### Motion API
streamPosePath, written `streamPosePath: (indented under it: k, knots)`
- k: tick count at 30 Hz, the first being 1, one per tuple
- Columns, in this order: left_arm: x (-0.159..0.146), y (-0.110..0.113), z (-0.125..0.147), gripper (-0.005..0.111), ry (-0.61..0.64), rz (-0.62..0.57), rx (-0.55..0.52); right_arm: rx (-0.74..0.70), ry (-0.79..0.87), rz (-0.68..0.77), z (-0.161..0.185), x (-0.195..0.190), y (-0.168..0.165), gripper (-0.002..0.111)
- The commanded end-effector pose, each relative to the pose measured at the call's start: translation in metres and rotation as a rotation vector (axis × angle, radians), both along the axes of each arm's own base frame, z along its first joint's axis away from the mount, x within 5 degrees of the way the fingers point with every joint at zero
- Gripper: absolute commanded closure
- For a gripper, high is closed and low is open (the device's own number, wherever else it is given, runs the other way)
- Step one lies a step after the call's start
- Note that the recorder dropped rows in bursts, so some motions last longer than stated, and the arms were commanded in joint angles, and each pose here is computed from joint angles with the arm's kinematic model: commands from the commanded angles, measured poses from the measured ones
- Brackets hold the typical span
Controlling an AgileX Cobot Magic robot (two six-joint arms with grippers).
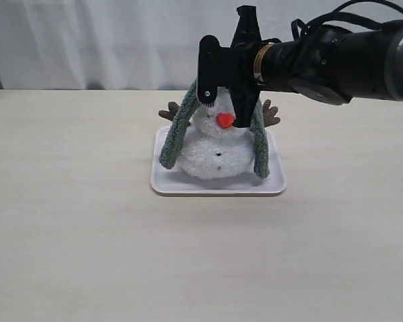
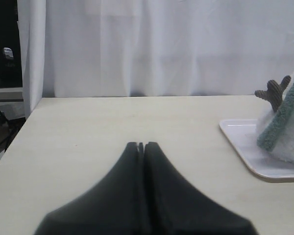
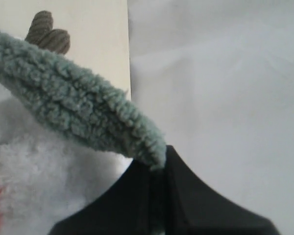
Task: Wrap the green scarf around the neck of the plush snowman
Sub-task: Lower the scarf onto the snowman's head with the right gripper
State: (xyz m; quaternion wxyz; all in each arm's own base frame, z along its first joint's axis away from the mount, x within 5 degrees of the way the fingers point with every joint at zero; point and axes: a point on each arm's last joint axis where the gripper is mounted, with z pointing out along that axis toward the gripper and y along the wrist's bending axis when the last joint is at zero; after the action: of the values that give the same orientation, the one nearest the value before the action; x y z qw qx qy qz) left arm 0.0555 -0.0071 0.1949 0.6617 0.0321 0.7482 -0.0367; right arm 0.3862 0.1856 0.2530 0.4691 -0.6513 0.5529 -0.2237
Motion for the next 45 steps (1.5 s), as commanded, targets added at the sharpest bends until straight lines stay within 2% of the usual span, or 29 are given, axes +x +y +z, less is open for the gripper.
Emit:
streamPosePath:
  k: [1,9,12,17,27,34,45]
  knots:
    - [0.000,0.000,0.000,0.107,-0.007,-0.006,-0.003,0.091,0.008,-0.040,0.002,0.007,-0.011,0.104]
    - [0.000,0.000,0.000,0.107,-0.007,-0.006,-0.003,0.332,0.103,-0.196,-0.002,0.018,-0.030,0.104]
    - [0.000,0.000,0.000,0.107,-0.007,-0.006,-0.003,0.336,0.118,-0.202,-0.008,0.019,-0.029,0.104]
    - [0.000,0.000,0.000,0.107,-0.007,-0.006,-0.003,0.457,0.197,-0.297,-0.020,0.026,-0.028,0.104]
    - [0.000,0.000,0.000,0.107,-0.007,-0.006,-0.003,0.527,0.249,-0.384,-0.024,0.030,-0.029,0.104]
    - [0.000,0.000,0.000,0.107,-0.011,-0.005,-0.005,0.672,0.336,-0.507,-0.027,0.029,-0.031,0.091]
    - [0.000,0.000,0.000,0.107,-0.011,-0.005,-0.005,0.893,0.428,-0.620,-0.026,0.029,-0.029,0.090]
